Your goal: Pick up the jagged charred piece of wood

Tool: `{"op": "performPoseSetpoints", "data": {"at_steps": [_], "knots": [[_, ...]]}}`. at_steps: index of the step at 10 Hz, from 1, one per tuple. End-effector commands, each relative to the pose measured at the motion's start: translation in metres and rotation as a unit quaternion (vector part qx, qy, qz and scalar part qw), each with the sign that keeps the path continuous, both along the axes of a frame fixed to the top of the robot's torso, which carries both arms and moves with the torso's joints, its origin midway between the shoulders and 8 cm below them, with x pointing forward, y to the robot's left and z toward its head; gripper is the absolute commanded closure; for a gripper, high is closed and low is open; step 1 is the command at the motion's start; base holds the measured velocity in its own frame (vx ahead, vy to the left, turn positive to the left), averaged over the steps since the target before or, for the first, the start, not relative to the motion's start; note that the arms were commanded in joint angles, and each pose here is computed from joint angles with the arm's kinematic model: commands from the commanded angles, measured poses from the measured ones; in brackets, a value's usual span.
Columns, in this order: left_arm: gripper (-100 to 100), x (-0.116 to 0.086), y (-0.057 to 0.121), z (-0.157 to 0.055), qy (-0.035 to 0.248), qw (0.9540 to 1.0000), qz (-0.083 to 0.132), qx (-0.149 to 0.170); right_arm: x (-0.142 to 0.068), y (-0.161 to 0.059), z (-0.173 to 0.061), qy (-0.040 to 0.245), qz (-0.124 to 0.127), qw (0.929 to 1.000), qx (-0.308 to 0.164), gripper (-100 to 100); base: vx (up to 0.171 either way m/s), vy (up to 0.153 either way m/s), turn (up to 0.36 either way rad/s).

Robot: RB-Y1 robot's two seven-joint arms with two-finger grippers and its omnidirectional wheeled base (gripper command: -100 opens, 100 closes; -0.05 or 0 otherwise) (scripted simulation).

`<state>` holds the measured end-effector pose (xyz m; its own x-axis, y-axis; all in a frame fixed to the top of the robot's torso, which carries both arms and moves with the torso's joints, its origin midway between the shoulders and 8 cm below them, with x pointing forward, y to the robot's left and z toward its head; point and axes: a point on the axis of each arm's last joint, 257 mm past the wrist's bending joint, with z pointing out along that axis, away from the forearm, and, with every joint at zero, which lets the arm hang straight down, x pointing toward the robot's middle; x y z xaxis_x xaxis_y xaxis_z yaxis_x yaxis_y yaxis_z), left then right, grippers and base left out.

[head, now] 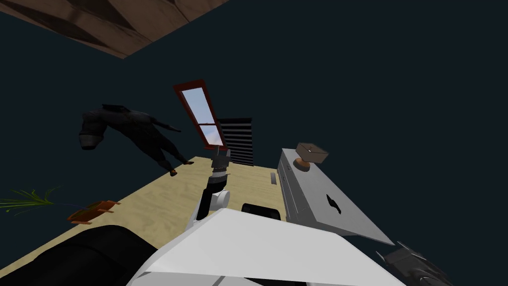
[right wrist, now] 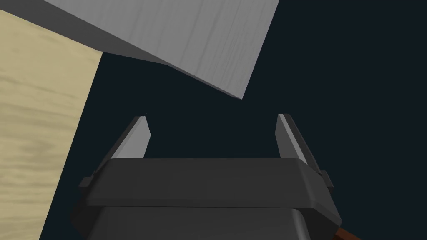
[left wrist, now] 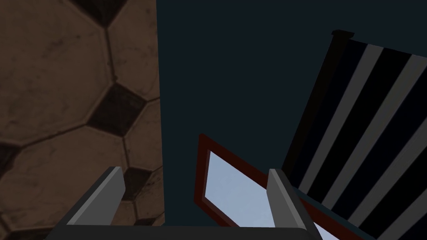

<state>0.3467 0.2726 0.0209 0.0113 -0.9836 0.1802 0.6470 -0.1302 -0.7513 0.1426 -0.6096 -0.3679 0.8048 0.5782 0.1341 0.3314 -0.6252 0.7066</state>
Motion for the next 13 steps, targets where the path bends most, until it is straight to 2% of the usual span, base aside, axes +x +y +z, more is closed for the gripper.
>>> {"op": "performPoseSetpoints", "data": {"at_steps": [1,2,3,4,5,6,8,9,10,11,12,13], "knots": [[0,0.000,0.000,0.000,0.000,1.0000,0.000,0.000,-0.016,-0.003,-0.009,0.016,-0.021,0.9994,0.021,-100,0.111,0.020,-0.043],[0,0.000,0.000,0.000,0.000,1.0000,0.000,0.000,-0.030,-0.010,-0.015,0.020,-0.053,0.9975,0.044,-100,0.150,0.036,-0.070],[0,0.000,0.000,0.000,0.000,1.0000,0.000,0.000,-0.036,-0.008,-0.020,0.033,-0.057,0.9965,0.052,-100,0.144,0.019,-0.042],[0,0.000,0.000,0.000,0.000,1.0000,0.000,0.000,-0.050,-0.015,-0.025,0.034,-0.089,0.9927,0.073,-100,0.172,0.000,-0.072],[0,0.000,0.000,0.000,0.000,1.0000,0.000,0.000,-0.056,-0.011,-0.030,0.046,-0.093,0.9912,0.082,-100,0.141,-0.003,-0.033],[0,0.000,0.000,0.000,0.000,1.0000,0.000,0.000,-0.068,-0.016,-0.034,0.046,-0.124,0.9858,0.103,-100,0.139,-0.009,-0.053],[0,0.000,0.000,0.000,0.000,1.0000,0.000,0.000,-0.074,-0.012,-0.039,0.060,-0.128,0.9836,0.112,-100,0.098,0.007,-0.018],[0,0.000,0.000,0.000,0.000,1.0000,0.000,0.000,-0.087,-0.015,-0.044,0.062,-0.160,0.9759,0.136,-100,0.108,0.008,-0.052],[0,0.000,0.000,0.000,0.000,1.0000,0.000,0.000,-0.091,-0.012,-0.046,0.071,-0.162,0.9741,0.141,-100,0.128,-0.005,-0.043],[0,0.000,0.000,0.000,0.000,1.0000,0.000,0.000,-0.100,-0.014,-0.049,0.068,-0.191,0.9658,0.162,-100,0.185,-0.015,-0.065],[0,0.000,0.000,0.000,0.000,1.0000,0.000,0.000,-0.106,-0.010,-0.052,0.080,-0.194,0.9629,0.169,-100,0.152,-0.013,-0.029],[0,0.000,0.000,0.000,0.000,1.0000,0.000,0.000,-0.114,-0.011,-0.056,0.078,-0.222,0.9532,0.190,-100,0.163,0.002,-0.053]]}}
